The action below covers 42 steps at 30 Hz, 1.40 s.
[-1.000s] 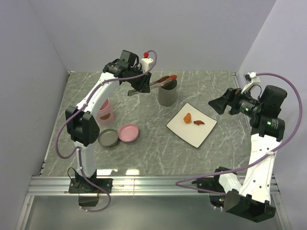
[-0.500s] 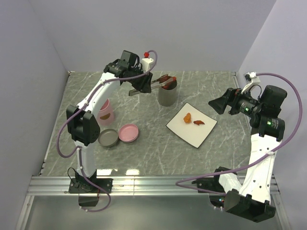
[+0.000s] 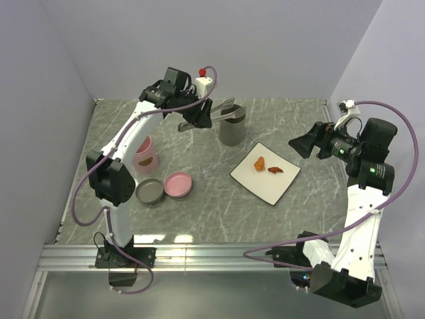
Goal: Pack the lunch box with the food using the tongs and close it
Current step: Place the fake food in the packing box, then pick up the fake food from the plate.
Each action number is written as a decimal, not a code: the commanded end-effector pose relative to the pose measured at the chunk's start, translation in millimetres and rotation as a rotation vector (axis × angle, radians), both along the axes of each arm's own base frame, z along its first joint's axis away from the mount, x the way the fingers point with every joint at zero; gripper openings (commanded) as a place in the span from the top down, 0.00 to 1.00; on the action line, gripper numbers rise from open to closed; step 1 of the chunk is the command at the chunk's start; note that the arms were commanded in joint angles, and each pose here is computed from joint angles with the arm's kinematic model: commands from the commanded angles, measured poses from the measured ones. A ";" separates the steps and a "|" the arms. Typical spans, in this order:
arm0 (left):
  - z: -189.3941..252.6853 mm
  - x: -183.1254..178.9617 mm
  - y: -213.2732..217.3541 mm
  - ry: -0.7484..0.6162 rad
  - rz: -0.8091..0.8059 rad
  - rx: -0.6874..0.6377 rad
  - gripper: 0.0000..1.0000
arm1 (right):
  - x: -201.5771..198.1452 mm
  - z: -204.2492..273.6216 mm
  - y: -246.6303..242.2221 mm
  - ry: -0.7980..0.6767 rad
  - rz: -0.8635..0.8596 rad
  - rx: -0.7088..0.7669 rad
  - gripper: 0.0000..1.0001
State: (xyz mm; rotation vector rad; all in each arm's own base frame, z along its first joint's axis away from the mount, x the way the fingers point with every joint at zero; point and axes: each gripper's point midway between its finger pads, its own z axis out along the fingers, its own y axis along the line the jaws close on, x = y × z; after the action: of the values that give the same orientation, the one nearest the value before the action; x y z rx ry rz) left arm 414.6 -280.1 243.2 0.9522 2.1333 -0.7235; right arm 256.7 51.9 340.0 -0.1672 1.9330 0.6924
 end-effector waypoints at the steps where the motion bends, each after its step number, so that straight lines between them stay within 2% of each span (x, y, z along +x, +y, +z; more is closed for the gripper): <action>1: 58.0 -40.8 -16.9 -0.106 -0.104 -0.082 0.43 | 2.9 13.7 -1.5 -0.041 0.001 -0.007 0.00; 6: 56.5 -80.4 -34.9 -0.149 -0.197 -0.052 0.43 | 5.9 15.8 -2.0 -0.037 0.004 -0.003 0.00; 9: 46.4 -98.3 -45.5 -0.119 -0.219 -0.047 0.43 | 5.7 17.6 -2.1 -0.040 0.002 -0.004 0.00; 16: -11.9 -130.9 -64.1 -0.032 -0.183 -0.018 0.43 | 6.4 18.6 -4.0 -0.044 -0.009 -0.010 0.00; 21: -57.0 -139.0 -64.3 0.066 -0.062 0.032 0.43 | 5.7 17.2 -3.4 -0.035 0.001 -0.012 0.00; 24: -67.4 -136.8 -67.3 0.070 -0.017 0.040 0.43 | 5.8 16.8 -3.2 -0.037 0.001 -0.014 0.00; 42: -101.5 -127.9 -107.8 0.120 0.002 0.088 0.45 | 5.6 11.7 -4.4 -0.029 -0.001 -0.019 0.00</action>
State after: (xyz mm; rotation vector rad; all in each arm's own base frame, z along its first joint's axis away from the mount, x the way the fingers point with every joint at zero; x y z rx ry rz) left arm 273.1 -368.0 116.4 1.0159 2.3687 -0.6716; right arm 262.7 49.4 340.9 -0.1663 1.9430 0.6945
